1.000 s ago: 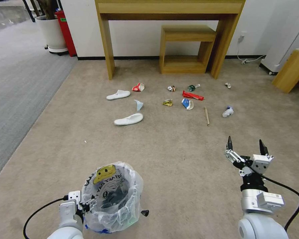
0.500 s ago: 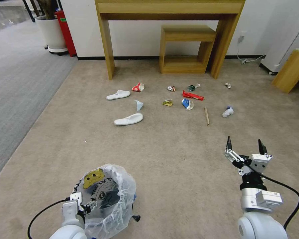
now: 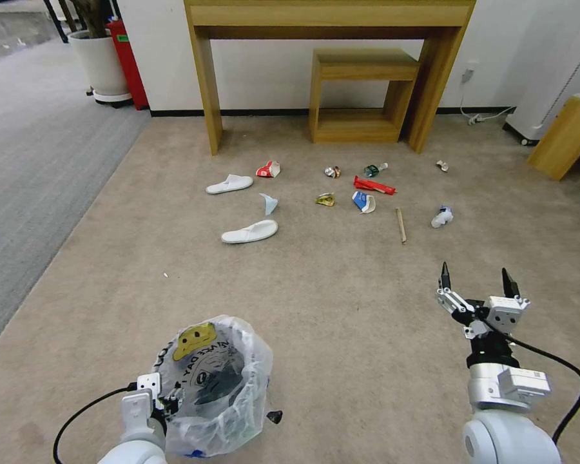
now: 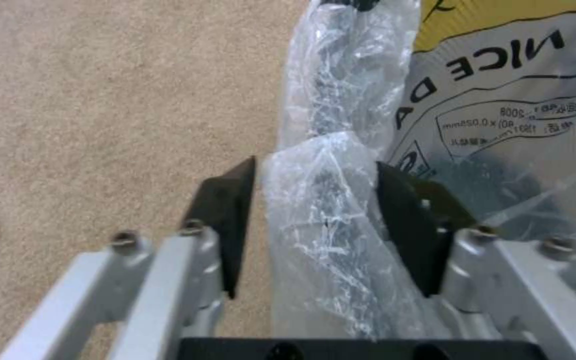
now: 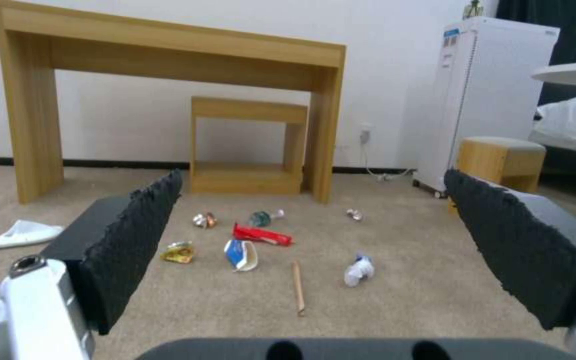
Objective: Pick up the trash bin and place the garbage on the floor into it.
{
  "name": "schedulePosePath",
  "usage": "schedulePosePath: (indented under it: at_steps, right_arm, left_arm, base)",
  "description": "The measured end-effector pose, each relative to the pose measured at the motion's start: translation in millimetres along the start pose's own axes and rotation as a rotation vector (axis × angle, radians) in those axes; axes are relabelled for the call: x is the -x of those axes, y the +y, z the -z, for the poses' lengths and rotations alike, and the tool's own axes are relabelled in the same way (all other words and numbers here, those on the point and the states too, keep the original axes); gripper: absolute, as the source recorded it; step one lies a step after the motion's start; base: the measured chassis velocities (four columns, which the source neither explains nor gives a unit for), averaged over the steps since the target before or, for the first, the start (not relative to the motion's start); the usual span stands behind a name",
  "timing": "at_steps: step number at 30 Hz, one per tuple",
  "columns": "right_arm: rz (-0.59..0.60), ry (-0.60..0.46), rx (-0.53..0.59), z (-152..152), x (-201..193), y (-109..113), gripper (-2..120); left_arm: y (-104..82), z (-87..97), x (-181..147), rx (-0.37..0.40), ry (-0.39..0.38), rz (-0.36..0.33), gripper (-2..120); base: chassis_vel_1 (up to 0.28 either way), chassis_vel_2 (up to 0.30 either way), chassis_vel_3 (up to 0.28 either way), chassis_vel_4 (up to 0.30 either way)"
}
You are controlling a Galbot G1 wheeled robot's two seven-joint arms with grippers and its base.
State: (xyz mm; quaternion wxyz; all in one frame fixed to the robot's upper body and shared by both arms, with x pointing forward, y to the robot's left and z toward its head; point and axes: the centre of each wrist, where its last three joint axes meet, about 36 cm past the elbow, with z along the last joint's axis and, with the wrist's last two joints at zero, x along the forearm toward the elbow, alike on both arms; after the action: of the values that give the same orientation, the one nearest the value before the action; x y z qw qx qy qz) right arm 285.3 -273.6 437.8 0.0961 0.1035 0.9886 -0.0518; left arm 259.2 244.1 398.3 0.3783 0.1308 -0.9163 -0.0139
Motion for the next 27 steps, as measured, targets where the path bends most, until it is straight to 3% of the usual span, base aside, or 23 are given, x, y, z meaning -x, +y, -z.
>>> schedulePosePath:
  at_steps: [5, 7, 11, 27]
  right_arm:
    - [-0.001, 0.001, 0.001, 1, -1, 0, 100]
    - [-0.002, 0.004, -0.001, 0, -3, 0, 100]
    - [-0.004, 0.004, -0.002, 0, -3, 1, 100]
    - [-0.004, 0.010, -0.009, -5, -3, 0, 100]
  left_arm:
    - [0.0, -0.1, 0, -0.003, 0.004, -0.004, 34]
    - [-0.6, -1.9, 1, -0.006, 0.012, -0.006, 17]
    - [-1.0, -3.4, 3, -0.009, 0.015, -0.010, 9]
    - [-1.6, -5.3, 16, -0.028, 0.029, -0.021, 9]
  base:
    - [0.000, 0.000, 0.000, 0.000]
    - [0.000, 0.000, 0.000, 0.000]
    - [0.000, 0.000, 0.000, 0.000]
    - [0.000, 0.000, 0.000, 0.000]
